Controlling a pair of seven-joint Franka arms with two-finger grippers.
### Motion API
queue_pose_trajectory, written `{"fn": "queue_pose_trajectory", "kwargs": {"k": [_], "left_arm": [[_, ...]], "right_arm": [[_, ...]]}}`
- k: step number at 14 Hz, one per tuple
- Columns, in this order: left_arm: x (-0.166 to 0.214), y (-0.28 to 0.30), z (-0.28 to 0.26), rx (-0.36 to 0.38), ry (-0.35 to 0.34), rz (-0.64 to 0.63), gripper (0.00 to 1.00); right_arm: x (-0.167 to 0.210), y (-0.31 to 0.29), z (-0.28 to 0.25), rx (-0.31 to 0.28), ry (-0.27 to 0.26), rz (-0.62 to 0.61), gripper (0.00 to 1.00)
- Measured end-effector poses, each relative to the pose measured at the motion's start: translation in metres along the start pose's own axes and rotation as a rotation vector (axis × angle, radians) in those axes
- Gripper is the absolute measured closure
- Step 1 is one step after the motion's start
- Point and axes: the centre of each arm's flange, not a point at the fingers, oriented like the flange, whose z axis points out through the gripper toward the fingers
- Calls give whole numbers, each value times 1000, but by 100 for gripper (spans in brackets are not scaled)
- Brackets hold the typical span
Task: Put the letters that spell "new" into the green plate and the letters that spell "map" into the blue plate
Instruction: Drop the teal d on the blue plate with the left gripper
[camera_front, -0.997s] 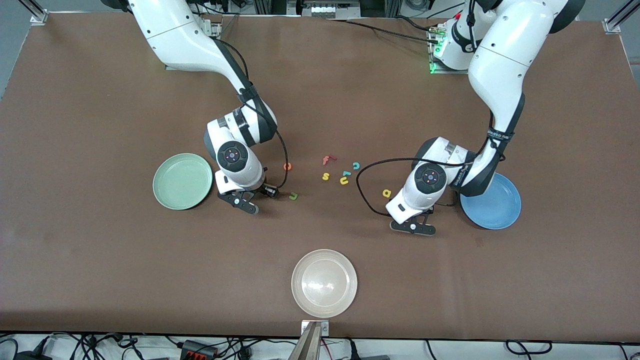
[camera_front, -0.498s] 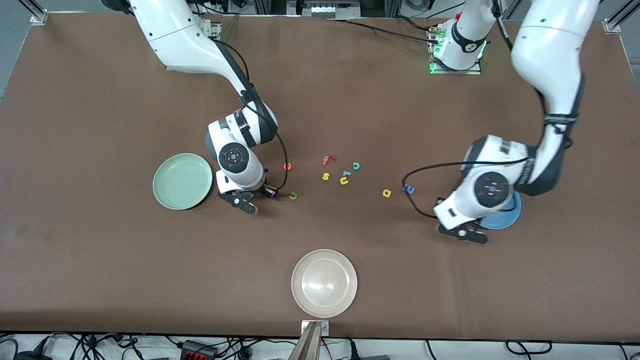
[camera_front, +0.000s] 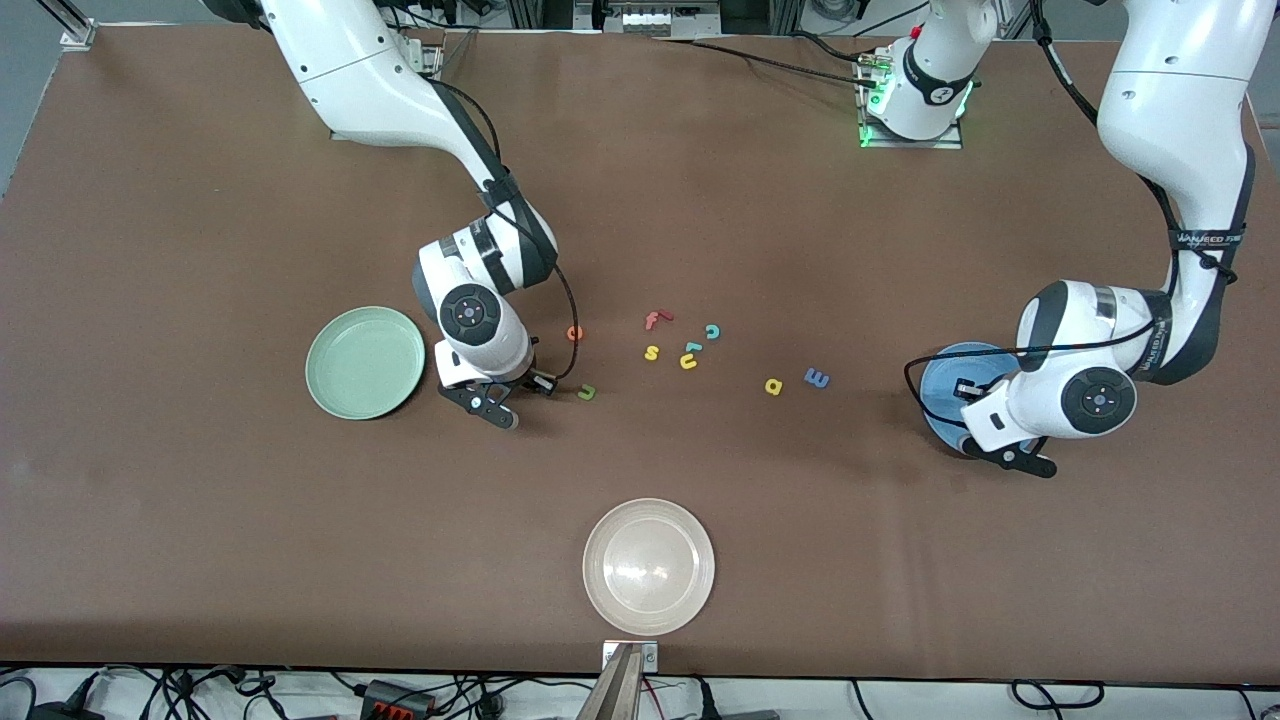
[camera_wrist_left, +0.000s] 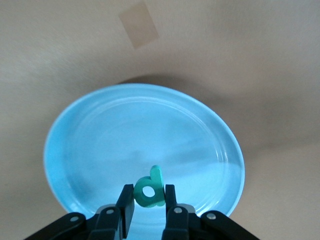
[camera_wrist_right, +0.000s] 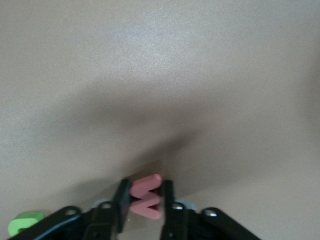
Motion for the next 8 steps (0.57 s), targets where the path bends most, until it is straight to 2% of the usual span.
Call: {"fn": "queue_pose_trajectory", "kwargs": {"k": [2,5,7,8], "left_arm": [[1,7,-2,0,2,10,55],[2,22,-18,1,12,29,26],[3,49,-38,-5,25,33,6],[4,69,-48,-13,33,17,0]], "right_arm": [[1,0,0,0,1,1,74],[12,4,-7,4,15,-19,74],[33,16,-23,9,24,-26,74],[46,27,-33,0,15,-28,74]]}}
